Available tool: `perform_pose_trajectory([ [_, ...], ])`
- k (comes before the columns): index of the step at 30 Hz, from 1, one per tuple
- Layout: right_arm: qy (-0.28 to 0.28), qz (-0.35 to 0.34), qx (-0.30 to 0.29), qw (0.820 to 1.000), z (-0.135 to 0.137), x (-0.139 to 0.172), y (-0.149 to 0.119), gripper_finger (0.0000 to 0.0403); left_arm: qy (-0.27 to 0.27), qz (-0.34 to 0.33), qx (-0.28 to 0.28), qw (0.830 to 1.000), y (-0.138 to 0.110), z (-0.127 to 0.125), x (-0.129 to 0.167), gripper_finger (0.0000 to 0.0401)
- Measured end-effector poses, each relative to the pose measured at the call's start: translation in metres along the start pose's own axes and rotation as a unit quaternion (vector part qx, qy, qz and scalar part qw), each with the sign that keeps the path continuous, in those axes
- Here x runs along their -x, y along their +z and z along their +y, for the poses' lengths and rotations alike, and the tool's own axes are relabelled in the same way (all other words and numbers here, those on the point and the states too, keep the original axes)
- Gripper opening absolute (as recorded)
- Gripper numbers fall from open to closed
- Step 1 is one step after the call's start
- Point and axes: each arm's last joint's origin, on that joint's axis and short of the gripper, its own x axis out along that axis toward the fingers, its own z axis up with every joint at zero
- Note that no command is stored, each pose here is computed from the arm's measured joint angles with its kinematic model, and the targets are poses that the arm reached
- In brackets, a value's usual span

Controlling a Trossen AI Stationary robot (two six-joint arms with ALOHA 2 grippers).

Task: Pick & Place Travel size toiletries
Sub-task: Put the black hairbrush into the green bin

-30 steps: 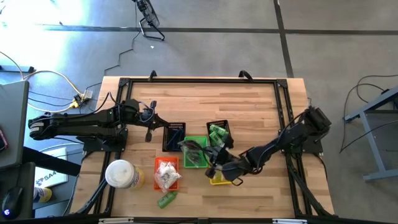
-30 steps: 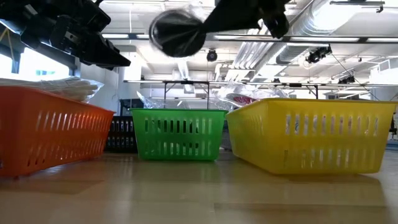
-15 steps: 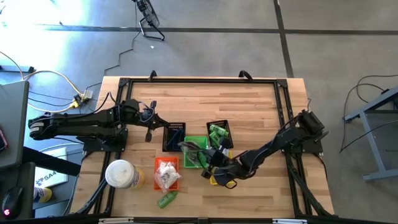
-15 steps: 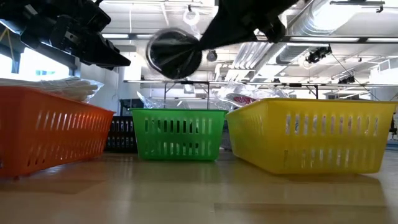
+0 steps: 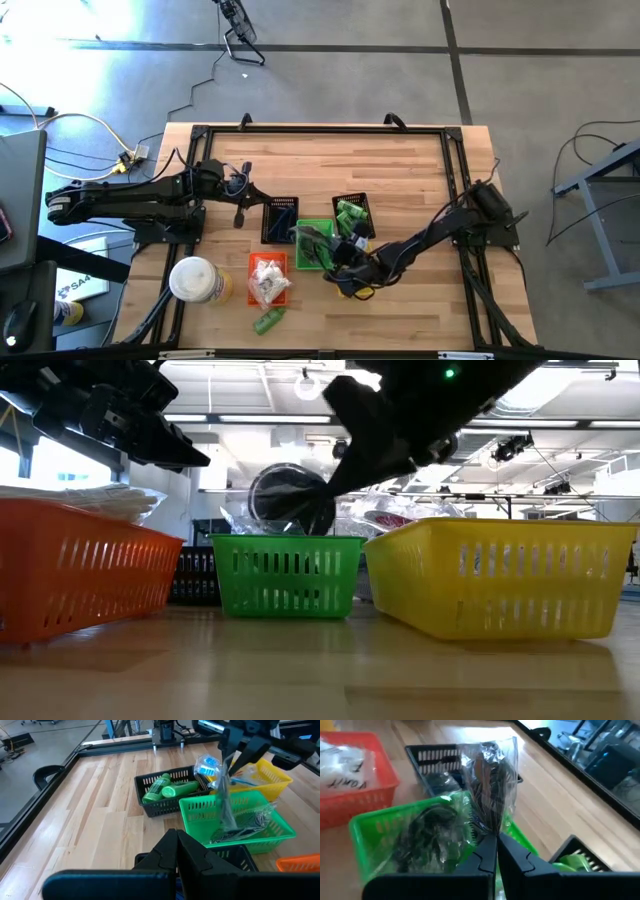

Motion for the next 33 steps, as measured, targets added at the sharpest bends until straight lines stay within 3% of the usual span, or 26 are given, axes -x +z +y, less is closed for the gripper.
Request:
perform_pose_trajectory([
  [5,-0.002,0.004,0.0,1.0,-0.0013,-0.0034,-0.0001,0.0004,0.0,0.0,0.0,1.0,0.0001,0.0,0.0,0.0],
  [12,0.035,0.031,-0.007,0.999,-0.0025,-0.0084,0.0003,0.0012,0.001,-0.001,-0.001,1.0,0.0003,0.0001,0.0,0.0],
  [16,0.045,0.039,-0.01,0.998,-0.003,-0.01,0.0004,0.0044,0.001,-0.001,-0.002,1.0,0.0002,0.0,0.0,0.0],
  [22,0.048,0.038,-0.007,0.998,-0.0026,-0.0097,0.0005,0.0125,0.001,-0.001,-0.002,1.0,0.0002,0.0001,0.0,0.0],
  [25,0.084,0.054,-0.002,0.995,-0.0004,-0.0093,0.0003,0.0158,0.001,-0.001,-0.002,1.0,0.0001,0.0,0.0,0.0],
  [29,0.133,0.064,-0.002,0.989,0.0018,-0.0066,0.0043,0.0176,0.0,-0.001,-0.002,1.0,0.0001,0.0,0.0,0.0],
  [33,0.148,0.059,0.008,0.987,0.0006,-0.0036,0.0087,0.0173,0.0,0.0,-0.001,1.0,0.0001,0.0,0.0,0.0],
])
